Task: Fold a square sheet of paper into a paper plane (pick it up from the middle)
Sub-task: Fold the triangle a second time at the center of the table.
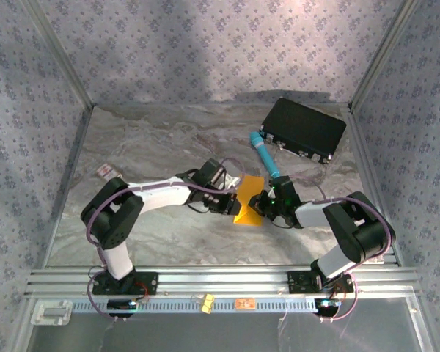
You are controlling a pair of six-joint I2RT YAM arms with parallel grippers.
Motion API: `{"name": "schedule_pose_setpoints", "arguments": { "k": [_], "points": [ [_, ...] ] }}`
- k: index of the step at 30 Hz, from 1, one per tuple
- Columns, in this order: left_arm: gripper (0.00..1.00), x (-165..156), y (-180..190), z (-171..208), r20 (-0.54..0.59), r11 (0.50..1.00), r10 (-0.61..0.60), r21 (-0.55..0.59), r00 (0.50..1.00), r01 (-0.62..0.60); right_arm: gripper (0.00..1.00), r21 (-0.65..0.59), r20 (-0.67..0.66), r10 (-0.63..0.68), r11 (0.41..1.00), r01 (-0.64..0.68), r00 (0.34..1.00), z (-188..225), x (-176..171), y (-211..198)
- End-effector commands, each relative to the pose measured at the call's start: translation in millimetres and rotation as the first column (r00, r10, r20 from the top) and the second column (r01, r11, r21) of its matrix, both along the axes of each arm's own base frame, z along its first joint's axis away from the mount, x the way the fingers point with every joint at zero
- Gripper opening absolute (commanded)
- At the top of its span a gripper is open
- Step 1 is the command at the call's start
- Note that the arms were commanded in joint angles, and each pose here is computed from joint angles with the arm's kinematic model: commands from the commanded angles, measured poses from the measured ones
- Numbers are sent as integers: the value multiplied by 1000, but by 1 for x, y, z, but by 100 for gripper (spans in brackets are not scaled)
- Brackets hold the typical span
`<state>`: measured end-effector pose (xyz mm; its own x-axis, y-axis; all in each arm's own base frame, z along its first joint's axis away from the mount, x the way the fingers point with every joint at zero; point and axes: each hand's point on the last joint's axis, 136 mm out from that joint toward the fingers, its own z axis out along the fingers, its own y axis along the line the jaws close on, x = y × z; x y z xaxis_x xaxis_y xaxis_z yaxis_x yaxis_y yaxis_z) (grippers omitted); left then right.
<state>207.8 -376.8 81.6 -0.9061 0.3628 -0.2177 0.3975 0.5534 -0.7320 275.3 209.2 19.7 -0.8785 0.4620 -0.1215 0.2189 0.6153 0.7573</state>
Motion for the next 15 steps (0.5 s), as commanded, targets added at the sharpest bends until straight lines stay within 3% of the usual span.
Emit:
{"name": "schedule_pose_setpoints", "arguments": {
  "k": [1,9,15],
  "points": [
    [6,9,-10,-6,-39,1000,3,-4,999,-4,2,-95,-83,-19,995,11,996,-26,-16,-15],
    [5,15,-15,-46,-56,997,-12,74,998,16,3,-93,-80,-17,996,10,997,-25,-17,-15],
    [4,5,10,-80,-44,980,-2,201,999,10,3,-88,-60,-16,996,11,998,-19,-15,-16]
  ]
}}
